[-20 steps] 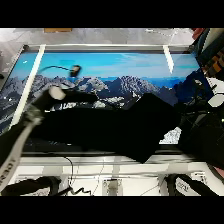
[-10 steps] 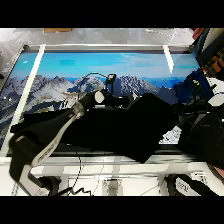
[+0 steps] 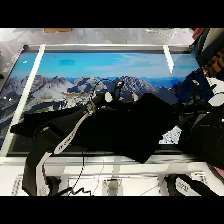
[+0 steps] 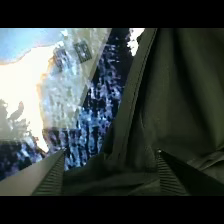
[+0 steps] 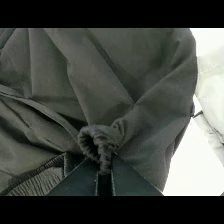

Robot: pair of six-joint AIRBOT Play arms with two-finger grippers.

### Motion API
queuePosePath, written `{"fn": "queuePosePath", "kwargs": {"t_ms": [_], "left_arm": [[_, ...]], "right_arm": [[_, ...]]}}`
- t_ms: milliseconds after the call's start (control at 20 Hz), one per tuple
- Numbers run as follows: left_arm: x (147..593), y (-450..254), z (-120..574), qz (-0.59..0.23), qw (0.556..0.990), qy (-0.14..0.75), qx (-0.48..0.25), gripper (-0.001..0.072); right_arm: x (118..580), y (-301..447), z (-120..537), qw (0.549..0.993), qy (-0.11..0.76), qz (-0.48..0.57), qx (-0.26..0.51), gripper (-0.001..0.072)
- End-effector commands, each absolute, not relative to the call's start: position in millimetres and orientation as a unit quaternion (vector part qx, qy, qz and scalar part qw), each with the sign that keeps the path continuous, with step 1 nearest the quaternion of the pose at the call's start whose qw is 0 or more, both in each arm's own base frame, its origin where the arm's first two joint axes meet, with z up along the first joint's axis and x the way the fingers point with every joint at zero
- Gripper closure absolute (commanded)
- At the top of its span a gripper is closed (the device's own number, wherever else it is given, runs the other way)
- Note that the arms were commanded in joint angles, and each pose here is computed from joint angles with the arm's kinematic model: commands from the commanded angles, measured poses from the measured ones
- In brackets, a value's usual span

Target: Fold the clothes and pants, and hang the long-sleeved shirts on hangers.

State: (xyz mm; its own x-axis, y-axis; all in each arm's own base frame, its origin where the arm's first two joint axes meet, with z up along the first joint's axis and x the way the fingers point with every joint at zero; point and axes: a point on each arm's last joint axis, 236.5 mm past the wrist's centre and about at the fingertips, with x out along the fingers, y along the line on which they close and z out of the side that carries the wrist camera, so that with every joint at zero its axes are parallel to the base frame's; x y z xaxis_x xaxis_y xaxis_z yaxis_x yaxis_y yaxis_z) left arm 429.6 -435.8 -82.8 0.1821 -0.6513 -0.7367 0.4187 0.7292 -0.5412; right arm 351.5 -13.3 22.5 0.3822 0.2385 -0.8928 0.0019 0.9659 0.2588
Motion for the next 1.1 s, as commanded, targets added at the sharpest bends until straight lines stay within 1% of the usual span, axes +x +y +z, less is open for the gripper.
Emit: {"fn": "queuePosePath", "kwargs": {"t_ms": [0, 50, 100, 150, 200, 250, 300, 450, 650, 800, 900, 1000, 1050], "left_arm": [[426, -439, -90, -0.356, 0.756, 0.540, -0.103, 0.0354], [425, -439, -93, -0.355, 0.755, 0.542, -0.102, 0.0446], [426, -439, -96, -0.353, 0.756, 0.542, -0.102, 0.0451], [430, -439, -98, -0.350, 0.760, 0.537, -0.105, 0.0478], [438, -440, -95, -0.346, 0.770, 0.525, -0.110, 0.0545], [448, -441, -90, -0.342, 0.783, 0.507, -0.117, 0.0640], [458, -442, -84, -0.337, 0.795, 0.488, -0.124, 0.0697], [484, -442, -63, -0.325, 0.828, 0.435, -0.142, 0.0698], [501, -432, -31, -0.321, 0.843, 0.403, -0.154, 0.0699], [514, -416, 12, -0.321, 0.858, 0.371, -0.155, 0.0699], [512, -401, 34, -0.326, 0.866, 0.362, -0.112, 0.0698], [499, -383, 43, -0.331, 0.865, 0.375, -0.040, 0.0698], [493, -371, 45, -0.328, 0.865, 0.380, 0.009, 0.0699]], "right_arm": [[353, -14, 23, 0.827, 0.548, 0.070, 0.109, 0.0684], [353, -14, 23, 0.827, 0.548, 0.070, 0.109, 0.0684], [353, -14, 23, 0.827, 0.548, 0.070, 0.109, 0.0684], [353, -14, 23, 0.826, 0.548, 0.070, 0.109, 0.0684], [353, -14, 23, 0.827, 0.548, 0.070, 0.109, 0.0684], [353, -14, 23, 0.826, 0.548, 0.070, 0.109, 0.0684], [353, -14, 23, 0.826, 0.548, 0.070, 0.109, 0.0684], [353, -14, 23, 0.827, 0.548, 0.070, 0.108, 0.0684], [353, -14, 23, 0.827, 0.548, 0.070, 0.108, 0.0684], [352, -17, 22, 0.826, 0.550, 0.067, 0.102, 0.0684], [351, -25, 20, 0.827, 0.553, 0.057, 0.086, 0.0684], [353, -33, 19, 0.830, 0.551, 0.047, 0.071, 0.0684], [354, -33, 19, 0.831, 0.549, 0.046, 0.071, 0.0684]]}}
